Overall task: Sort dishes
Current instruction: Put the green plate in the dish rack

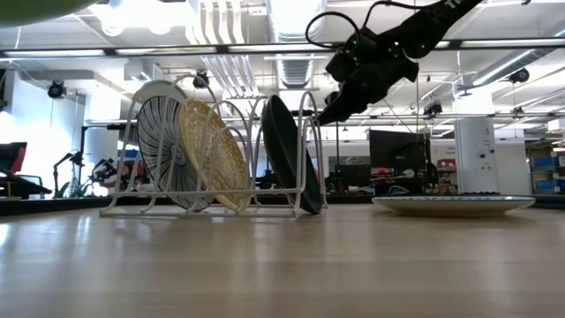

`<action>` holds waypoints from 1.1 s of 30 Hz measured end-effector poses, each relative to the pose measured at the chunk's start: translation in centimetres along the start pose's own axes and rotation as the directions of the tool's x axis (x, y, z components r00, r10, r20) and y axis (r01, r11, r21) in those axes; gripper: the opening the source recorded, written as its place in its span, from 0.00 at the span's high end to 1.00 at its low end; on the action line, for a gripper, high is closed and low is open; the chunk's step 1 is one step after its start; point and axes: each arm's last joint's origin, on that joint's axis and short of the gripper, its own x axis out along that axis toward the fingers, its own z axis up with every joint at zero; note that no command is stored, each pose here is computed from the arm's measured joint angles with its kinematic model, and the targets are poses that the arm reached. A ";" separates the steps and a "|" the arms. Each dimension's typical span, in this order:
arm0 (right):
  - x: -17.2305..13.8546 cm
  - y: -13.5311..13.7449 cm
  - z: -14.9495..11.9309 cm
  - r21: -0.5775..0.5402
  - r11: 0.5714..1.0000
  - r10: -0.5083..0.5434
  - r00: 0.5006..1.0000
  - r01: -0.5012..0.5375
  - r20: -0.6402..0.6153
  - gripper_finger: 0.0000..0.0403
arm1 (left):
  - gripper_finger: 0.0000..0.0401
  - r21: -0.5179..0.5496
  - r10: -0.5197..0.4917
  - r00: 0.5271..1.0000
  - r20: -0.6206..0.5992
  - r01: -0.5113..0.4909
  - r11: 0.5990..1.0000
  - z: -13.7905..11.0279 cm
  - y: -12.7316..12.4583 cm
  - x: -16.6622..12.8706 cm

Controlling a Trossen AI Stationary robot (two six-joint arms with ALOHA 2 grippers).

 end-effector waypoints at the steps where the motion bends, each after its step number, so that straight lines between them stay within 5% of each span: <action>1: 0.2 0.1 0.1 -0.005 1.000 0.002 1.000 -0.002 0.007 0.58 | 0.89 0.000 0.000 1.000 0.000 0.000 1.000 0.0 0.0 0.0; 8: 0.7 0.3 0.5 -0.026 1.000 0.002 1.000 -0.002 0.029 0.63 | 0.89 0.000 0.000 1.000 0.000 0.000 1.000 0.0 0.0 0.0; 19: 0.7 0.5 0.5 -0.099 0.995 0.010 1.000 -0.008 0.022 0.97 | 0.89 0.000 0.000 1.000 0.000 0.000 1.000 0.0 0.0 0.0; 33: 0.3 0.1 0.1 -0.158 0.987 -0.009 1.000 0.008 -0.001 0.98 | 0.89 -0.005 0.001 1.000 0.001 -0.001 1.000 0.1 0.0 0.0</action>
